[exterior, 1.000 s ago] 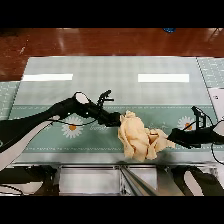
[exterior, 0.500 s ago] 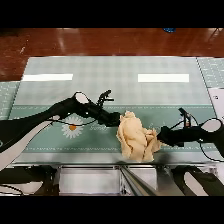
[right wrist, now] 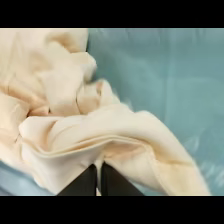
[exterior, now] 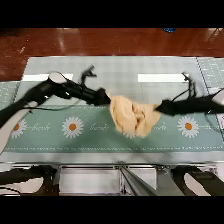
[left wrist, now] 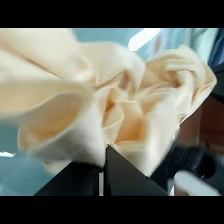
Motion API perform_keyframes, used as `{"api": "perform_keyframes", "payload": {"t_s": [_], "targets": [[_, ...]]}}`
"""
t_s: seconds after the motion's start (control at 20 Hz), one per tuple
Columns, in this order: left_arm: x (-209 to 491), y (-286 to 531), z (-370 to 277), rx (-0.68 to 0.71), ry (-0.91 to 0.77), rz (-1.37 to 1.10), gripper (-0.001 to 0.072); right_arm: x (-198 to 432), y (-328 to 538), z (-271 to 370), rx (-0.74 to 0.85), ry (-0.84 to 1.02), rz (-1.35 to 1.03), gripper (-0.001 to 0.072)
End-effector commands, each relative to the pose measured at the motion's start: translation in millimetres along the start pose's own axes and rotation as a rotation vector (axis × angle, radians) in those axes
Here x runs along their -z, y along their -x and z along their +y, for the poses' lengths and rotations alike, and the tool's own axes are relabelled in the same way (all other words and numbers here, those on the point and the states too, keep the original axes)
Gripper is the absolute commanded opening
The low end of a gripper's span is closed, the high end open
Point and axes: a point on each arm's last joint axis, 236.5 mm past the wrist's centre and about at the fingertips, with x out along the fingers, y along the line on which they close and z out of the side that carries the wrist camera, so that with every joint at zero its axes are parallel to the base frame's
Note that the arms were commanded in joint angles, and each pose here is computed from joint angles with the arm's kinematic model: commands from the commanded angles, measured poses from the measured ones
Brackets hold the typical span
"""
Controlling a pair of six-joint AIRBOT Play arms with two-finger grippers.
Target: Fold the shirts.
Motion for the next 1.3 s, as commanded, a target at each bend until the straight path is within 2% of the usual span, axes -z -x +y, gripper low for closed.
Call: {"api": "perform_keyframes", "payload": {"t_s": [0.0, 0.1, 0.25, 0.4, 0.55, 0.75, 0.95, 1.1, 1.25], "targets": [[-77, 119, -65, 0.027, -0.139, -0.287, 0.0025, -98, 124, 69, 0.055, 0.219, -0.335, 0.002], [-103, 189, -117, 0.021, -0.267, -0.459, 0.0025, -125, 199, 122, 0.048, 0.337, -0.531, 0.002], [-103, 280, -195, -0.004, -0.46, -0.676, 0.0025, -124, 285, 180, 0.047, 0.477, -0.725, 0.002], [-76, 340, -252, -0.051, -0.615, -0.831, 0.0025, -103, 328, 209, 0.041, 0.556, -0.809, 0.002], [-46, 374, -282, -0.111, -0.696, -0.936, 0.0025, -74, 346, 217, 0.06, 0.591, -0.831, 0.002], [-6, 386, -284, -0.296, -0.766, -0.957, 0.0025, -27, 347, 200, 0.148, 0.601, -0.747, 0.002], [32, 357, -271, -0.342, -0.773, -0.796, 0.0025, 18, 328, 173, 0.207, 0.548, -0.571, 0.002], [42, 344, -233, -0.397, -0.687, -0.746, 0.0025, 42, 305, 142, 0.242, 0.453, -0.489, 0.002], [56, 308, -174, -0.37, -0.536, -0.652, 0.0025, 69, 252, 104, 0.224, 0.32, -0.378, 0.002]]}}
